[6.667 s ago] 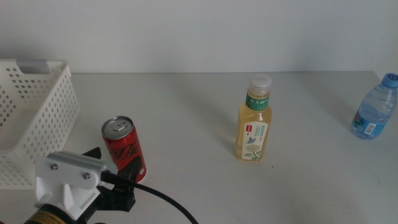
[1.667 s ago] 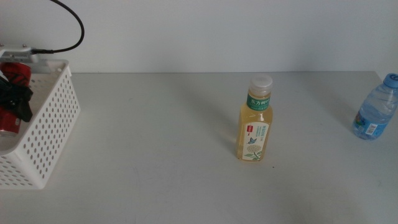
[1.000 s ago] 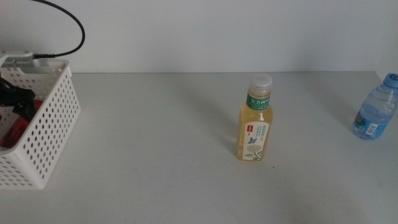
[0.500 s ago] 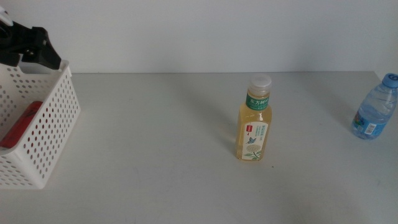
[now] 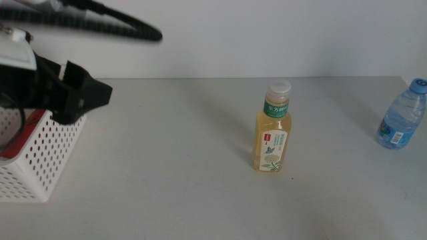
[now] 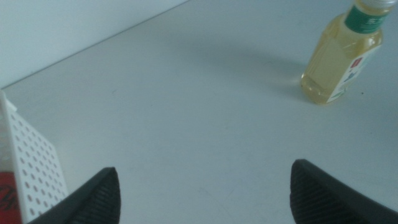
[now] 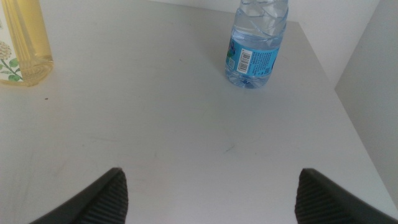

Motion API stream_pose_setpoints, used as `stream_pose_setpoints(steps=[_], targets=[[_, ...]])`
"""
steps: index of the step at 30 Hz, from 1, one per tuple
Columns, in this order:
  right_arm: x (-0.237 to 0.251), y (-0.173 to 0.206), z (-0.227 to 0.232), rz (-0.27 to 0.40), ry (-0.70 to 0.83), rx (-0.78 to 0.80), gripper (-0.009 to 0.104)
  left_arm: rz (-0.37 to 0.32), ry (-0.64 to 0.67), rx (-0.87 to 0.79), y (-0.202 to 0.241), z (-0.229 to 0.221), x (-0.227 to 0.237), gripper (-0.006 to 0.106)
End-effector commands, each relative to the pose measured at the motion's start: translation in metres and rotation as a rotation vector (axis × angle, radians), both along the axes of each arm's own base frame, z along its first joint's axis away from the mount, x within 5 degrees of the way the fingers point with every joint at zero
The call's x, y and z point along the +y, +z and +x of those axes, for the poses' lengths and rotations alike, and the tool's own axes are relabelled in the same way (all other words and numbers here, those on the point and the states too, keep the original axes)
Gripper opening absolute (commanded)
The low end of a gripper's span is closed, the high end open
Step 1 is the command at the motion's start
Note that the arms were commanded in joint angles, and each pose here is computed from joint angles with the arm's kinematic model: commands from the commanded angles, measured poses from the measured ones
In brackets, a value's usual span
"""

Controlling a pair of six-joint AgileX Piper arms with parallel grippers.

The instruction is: Use arms to grab the bottles and put them into the dustbin to the left of the table.

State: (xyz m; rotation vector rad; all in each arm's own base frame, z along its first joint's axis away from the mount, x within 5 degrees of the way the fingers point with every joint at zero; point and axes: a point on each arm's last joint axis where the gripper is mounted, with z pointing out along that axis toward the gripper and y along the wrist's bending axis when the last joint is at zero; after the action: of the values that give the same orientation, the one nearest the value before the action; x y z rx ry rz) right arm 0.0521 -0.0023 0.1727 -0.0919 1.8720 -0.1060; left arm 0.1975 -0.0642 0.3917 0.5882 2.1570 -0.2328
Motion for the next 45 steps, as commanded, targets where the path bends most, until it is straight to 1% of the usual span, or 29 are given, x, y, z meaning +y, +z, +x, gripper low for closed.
stream_pose_setpoints(steps=[1, 4, 7, 10, 11, 14, 17, 22, 25, 28, 31, 35, 40, 42, 45], targets=[[0.0, 0.007, 0.0, -0.026, 0.0, -0.084, 0.085, -0.069, 0.008, -0.165, 0.007, -0.019, -0.008, 0.093], [0.0, 0.007, 0.0, -0.026, 0.0, -0.084, 0.085, -0.111, -0.02, -0.207, -0.02, -0.038, -0.02, 0.093], [0.0, 0.007, 0.0, -0.026, 0.0, -0.084, 0.085, -0.155, -0.081, -0.258, -0.041, -0.055, -0.03, 0.093], [0.0, 0.007, 0.0, -0.026, 0.0, -0.084, 0.085, -0.23, -0.135, -0.262, -0.059, -0.068, -0.037, 0.093], [0.0, 0.007, 0.0, -0.026, 0.0, -0.084, 0.085, -0.239, -0.152, -0.259, -0.065, -0.07, -0.039, 0.093], [0.0, 0.007, 0.0, -0.026, 0.0, -0.084, 0.085, -0.239, -0.188, -0.257, -0.077, -0.074, -0.043, 0.093], [0.0, 0.007, 0.0, -0.026, 0.0, -0.084, 0.085, -0.235, -0.192, -0.257, -0.084, -0.074, -0.043, 0.093], [0.0, 0.007, 0.0, -0.026, 0.0, -0.084, 0.085, -0.235, -0.192, -0.255, -0.085, -0.074, -0.043, 0.093], [0.0, 0.007, 0.0, -0.026, 0.0, -0.084, 0.085, -0.26, -0.198, -0.287, -0.081, -0.073, -0.044, 0.093], [0.0, 0.007, 0.0, -0.026, 0.0, -0.084, 0.085, -0.266, -0.201, -0.293, -0.081, -0.071, -0.046, 0.093], [0.0, 0.007, 0.0, -0.026, 0.0, -0.084, 0.085, -0.273, -0.21, -0.302, -0.084, -0.065, -0.053, 0.093], [0.0, 0.007, 0.0, -0.026, 0.0, -0.084, 0.085, -0.303, -0.231, -0.33, -0.091, -0.049, -0.07, 0.093], [0.0, 0.007, 0.0, -0.026, 0.0, -0.084, 0.085, -0.305, -0.298, -0.382, -0.107, -0.029, -0.094, 0.093], [0.0, 0.007, 0.0, -0.026, 0.0, -0.084, 0.085, -0.333, -0.322, -0.407, -0.115, -0.02, -0.104, 0.093], [0.0, 0.007, 0.0, -0.026, 0.0, -0.084, 0.085, -0.393, -0.337, -0.421, -0.127, -0.01, -0.117, 0.093]])
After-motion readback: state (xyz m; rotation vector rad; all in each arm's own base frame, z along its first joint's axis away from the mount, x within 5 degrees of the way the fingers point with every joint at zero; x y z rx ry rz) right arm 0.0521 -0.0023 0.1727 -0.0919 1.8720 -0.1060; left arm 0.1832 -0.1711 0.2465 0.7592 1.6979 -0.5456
